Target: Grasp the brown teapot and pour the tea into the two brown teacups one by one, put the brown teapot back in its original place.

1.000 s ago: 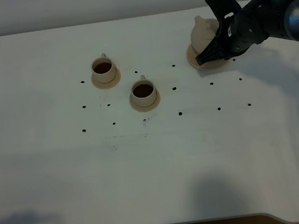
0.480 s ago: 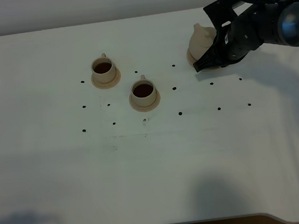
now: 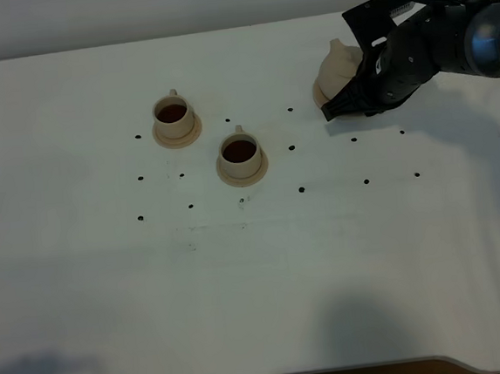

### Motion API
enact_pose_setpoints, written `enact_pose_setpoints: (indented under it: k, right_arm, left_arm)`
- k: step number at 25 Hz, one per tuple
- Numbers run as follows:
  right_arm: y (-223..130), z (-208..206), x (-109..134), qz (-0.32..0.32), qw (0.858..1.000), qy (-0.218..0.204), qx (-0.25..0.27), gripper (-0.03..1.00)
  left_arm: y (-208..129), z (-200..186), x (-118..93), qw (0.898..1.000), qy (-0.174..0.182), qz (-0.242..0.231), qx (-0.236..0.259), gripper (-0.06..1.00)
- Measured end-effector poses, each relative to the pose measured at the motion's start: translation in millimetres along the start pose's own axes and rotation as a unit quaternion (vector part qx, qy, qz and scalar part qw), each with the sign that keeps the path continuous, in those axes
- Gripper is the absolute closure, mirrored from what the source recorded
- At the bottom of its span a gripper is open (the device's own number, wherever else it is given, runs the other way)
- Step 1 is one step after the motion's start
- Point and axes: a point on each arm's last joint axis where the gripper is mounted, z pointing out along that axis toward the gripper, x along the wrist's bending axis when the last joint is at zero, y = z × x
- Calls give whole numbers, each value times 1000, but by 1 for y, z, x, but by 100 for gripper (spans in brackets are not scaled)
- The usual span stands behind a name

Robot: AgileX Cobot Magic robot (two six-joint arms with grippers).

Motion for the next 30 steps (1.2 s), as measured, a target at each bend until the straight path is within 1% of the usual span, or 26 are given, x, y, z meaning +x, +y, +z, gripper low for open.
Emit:
enact_pose_setpoints:
  k: [3,6,7,9,12,14,18,23,30]
  right_arm:
    - [-3,-3,0,2,1000,-3,22,56]
    - [-3,-19,-3,4,999,-8,47,42]
    - [-3,-26,-4,4,998,-11,59,38]
    - [-4,-45,-6,9,996,-15,89,35]
    - [-12,-70,-6,11,990,-5,138,35]
    - [-25,-85,-3,11,985,9,171,37]
    - [-56,-125,2,13,978,47,205,42]
    - [-98,-175,9,19,976,98,195,45]
    - [-158,-227,11,29,979,118,165,45]
  left_arm:
    - [0,0,0,1000,0,0,0,46]
    - [0,0,0,1000,0,0,0,46]
    - [0,0,0,1000,0,0,0,46]
    - [0,0,0,1000,0,1,0,46]
    - [0,0,0,1000,0,1,0,46]
    - [0,0,0,1000,0,1,0,46]
    - [0,0,0,1000,0,0,0,46]
    - [0,0,0,1000,0,0,0,46]
    - [0,0,0,1000,0,0,0,46]
